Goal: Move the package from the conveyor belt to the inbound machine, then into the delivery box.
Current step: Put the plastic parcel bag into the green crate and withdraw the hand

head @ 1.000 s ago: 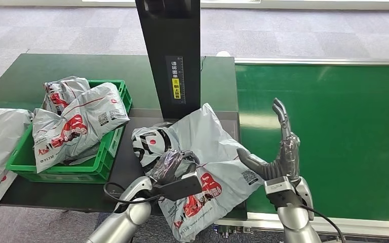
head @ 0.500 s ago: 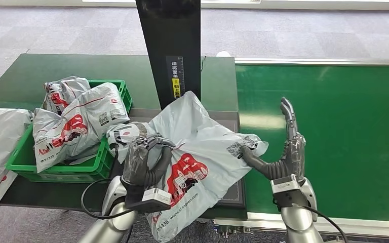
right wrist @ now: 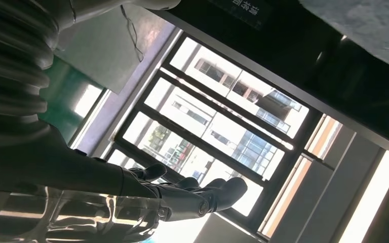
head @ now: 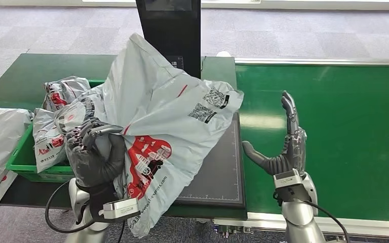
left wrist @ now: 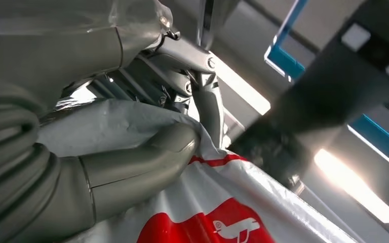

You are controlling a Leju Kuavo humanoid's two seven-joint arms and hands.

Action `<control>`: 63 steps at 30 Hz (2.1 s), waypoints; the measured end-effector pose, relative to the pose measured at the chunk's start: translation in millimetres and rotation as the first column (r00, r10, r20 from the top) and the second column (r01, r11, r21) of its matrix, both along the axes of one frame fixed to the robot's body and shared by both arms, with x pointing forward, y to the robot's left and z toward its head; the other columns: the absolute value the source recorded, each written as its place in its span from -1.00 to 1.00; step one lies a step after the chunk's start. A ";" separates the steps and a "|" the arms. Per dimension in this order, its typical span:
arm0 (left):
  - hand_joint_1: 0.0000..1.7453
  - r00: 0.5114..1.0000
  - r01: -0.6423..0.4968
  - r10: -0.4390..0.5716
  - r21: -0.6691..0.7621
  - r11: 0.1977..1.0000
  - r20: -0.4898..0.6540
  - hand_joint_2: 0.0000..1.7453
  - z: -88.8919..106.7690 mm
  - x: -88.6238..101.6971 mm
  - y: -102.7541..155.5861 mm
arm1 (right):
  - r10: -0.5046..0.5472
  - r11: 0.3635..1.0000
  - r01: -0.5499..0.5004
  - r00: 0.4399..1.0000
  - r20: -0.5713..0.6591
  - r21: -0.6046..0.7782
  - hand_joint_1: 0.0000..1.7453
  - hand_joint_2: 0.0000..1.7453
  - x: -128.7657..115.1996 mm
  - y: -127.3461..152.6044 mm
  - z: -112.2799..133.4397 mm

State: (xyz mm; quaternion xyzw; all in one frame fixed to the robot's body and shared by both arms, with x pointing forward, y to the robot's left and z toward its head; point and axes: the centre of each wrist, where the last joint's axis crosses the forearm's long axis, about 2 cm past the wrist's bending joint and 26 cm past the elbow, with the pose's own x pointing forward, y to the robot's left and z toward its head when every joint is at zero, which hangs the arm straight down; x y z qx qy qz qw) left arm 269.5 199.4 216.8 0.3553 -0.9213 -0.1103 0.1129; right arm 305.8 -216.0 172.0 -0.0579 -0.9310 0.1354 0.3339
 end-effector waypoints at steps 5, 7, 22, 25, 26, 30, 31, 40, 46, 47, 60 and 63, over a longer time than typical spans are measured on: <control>1.00 0.982 -0.175 0.176 0.018 0.984 -0.071 1.00 -3.8 8.1 15.6 | 0.005 1.000 -0.005 1.000 0.012 -0.002 -1.00 1.00 1.5 1.3 0.2; 1.00 0.958 -0.244 0.242 0.008 0.970 -0.152 1.00 -10.9 13.6 21.8 | 0.004 1.000 -0.004 1.000 0.013 -0.002 -1.00 1.00 1.6 1.5 0.1; 1.00 0.881 -0.428 0.374 -0.147 0.892 -0.291 1.00 -38.0 32.7 85.1 | -0.021 1.000 0.021 1.000 0.004 -0.003 -1.00 1.00 -4.8 0.9 -7.1; 1.00 0.876 -0.460 0.415 -0.165 0.873 -0.244 1.00 -39.0 30.1 99.9 | -0.020 1.000 0.020 1.000 0.003 -0.004 -1.00 1.00 -5.1 1.4 -7.4; 1.00 0.872 -0.471 0.428 -0.169 0.866 -0.238 1.00 -38.8 28.7 103.0 | -0.018 1.000 0.018 1.000 0.003 -0.004 -1.00 1.00 -5.2 1.8 -7.4; 1.00 0.855 -0.501 0.459 -0.160 0.850 -0.240 1.00 -36.9 25.4 107.6 | -0.008 1.000 0.008 1.000 -0.001 -0.004 -1.00 1.00 -5.5 3.1 -7.2; 1.00 0.853 -0.505 0.465 -0.151 0.850 -0.239 1.00 -37.2 25.5 107.6 | -0.006 1.000 0.006 1.000 0.000 -0.003 -1.00 1.00 -5.5 3.3 -7.2; 1.00 0.790 -0.543 0.532 0.053 0.838 -0.304 1.00 -49.4 46.5 104.7 | 0.014 1.000 -0.014 1.000 0.007 -0.007 -1.00 1.00 -2.6 6.0 -3.9; 1.00 0.733 -0.615 0.605 0.078 0.785 -0.311 1.00 -46.1 56.7 125.4 | 0.033 0.999 -0.033 0.999 0.004 -0.014 -1.00 1.00 0.9 9.3 -1.4; 1.00 0.724 -0.628 0.616 0.071 0.775 -0.310 1.00 -45.3 56.8 129.8 | 0.036 0.999 -0.036 0.999 0.004 -0.015 -1.00 1.00 1.2 10.0 -1.4; -0.34 0.661 -0.694 0.663 0.051 0.718 -0.352 1.00 -45.7 57.9 144.5 | 0.038 0.999 -0.038 0.999 -0.009 -0.018 -1.00 1.00 1.1 12.5 -1.2; -1.00 0.649 -0.676 0.647 0.087 0.732 -0.400 1.00 -51.0 65.1 134.4 | 0.036 0.999 -0.036 0.999 -0.009 -0.018 -1.00 1.00 0.8 12.5 -1.2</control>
